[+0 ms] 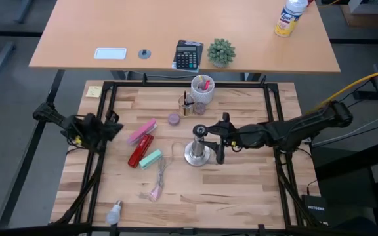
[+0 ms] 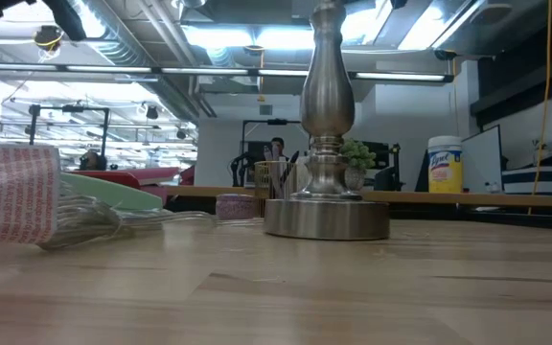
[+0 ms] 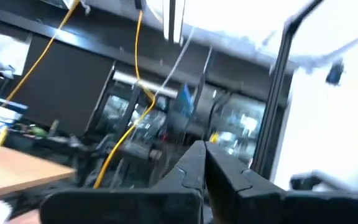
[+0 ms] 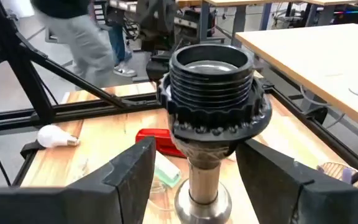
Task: Screw lightbulb
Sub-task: Insert the lightbulb to the lamp
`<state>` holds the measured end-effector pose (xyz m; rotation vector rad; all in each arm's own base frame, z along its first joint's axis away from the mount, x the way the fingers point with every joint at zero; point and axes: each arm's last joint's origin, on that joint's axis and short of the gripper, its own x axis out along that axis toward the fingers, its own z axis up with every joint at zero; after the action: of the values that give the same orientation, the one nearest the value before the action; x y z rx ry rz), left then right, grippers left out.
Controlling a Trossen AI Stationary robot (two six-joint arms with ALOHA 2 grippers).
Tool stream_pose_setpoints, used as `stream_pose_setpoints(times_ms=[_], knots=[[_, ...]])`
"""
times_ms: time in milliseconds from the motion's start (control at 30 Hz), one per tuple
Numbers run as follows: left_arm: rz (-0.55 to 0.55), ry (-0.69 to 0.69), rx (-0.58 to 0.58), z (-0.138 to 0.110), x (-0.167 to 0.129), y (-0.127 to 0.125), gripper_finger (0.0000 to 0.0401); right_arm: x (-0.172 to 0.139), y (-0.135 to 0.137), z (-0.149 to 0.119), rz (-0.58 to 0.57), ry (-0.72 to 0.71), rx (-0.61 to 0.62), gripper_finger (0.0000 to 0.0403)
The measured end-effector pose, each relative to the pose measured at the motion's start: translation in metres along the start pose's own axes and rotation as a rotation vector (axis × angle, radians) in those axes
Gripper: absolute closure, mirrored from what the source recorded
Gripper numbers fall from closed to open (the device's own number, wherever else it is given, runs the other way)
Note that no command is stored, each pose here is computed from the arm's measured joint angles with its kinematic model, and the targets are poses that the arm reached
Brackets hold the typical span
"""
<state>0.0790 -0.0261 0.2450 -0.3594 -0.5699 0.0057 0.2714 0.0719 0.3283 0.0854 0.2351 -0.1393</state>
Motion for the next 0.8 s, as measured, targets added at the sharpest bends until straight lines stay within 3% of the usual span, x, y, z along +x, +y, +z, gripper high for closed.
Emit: stream_pose_setpoints(times_ms=[300, 600, 700, 800], knots=[[-0.011, -0.025, -0.191, 0.003, 0.0, 0.0, 0.04, -0.012, -0.004, 0.004, 0.031, 0.016, -0.005, 0.0176], [-0.274, -0.055, -0.232, 0.033, 0.008, -0.014, 0.04, -0.016, -0.004, 0.006, 0.048, 0.01, -0.001, 0.0176], [-0.277, 0.027, -0.255, 0.045, 0.014, -0.019, 0.04, -0.016, -0.004, 0.006, 0.048, 0.011, -0.002, 0.0176], [-0.239, 0.192, -0.326, 0.056, 0.019, -0.022, 0.04, -0.016, -0.004, 0.007, 0.048, 0.01, -0.001, 0.0176]])
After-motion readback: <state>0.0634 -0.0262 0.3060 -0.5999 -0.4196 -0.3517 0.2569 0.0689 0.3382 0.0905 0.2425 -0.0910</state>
